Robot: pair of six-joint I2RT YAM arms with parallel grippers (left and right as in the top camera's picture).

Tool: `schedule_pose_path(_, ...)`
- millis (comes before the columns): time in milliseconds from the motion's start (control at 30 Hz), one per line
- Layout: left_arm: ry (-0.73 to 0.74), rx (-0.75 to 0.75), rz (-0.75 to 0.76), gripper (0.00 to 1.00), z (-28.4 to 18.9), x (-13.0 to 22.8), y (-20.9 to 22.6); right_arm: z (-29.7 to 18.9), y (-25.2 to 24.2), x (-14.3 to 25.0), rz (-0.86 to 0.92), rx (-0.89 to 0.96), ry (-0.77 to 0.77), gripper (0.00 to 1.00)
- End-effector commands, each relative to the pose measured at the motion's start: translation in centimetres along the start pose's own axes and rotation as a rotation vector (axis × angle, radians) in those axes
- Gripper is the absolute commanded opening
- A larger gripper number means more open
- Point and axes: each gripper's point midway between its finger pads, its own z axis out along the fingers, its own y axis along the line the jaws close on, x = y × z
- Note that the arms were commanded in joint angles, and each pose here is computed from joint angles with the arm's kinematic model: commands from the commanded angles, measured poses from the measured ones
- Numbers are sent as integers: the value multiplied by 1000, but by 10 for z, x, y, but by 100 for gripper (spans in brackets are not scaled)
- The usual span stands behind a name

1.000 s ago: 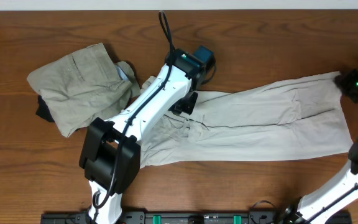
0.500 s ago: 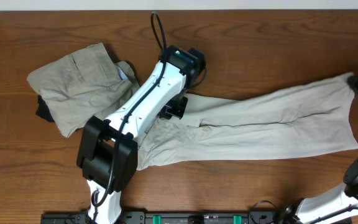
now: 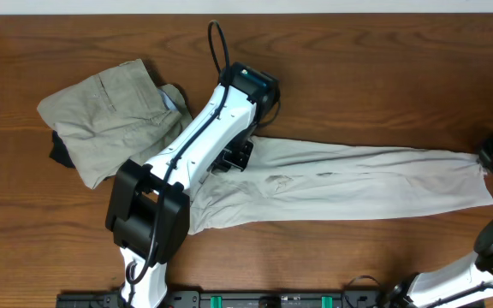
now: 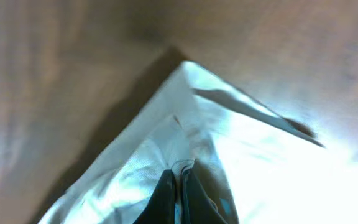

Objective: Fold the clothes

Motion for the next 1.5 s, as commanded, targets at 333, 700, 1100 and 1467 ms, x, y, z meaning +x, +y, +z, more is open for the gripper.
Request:
schedule_pose_path(333, 67, -20, 56, 28, 1, 14, 6, -13, -25, -12, 56, 126, -72, 43)
schedule_pose_path(700, -25, 3, 43, 53, 1, -9, 0, -4, -12, -21, -69, -62, -53, 71)
schedule_pose_path(1100, -305, 128, -304, 53, -46, -24, 43, 10, 1, -21, -197, -194, -27, 76)
schedule_pose_path(1467, -333, 230, -470, 54, -54, -9, 98, 19, -24, -33, -229, -181, -45, 77)
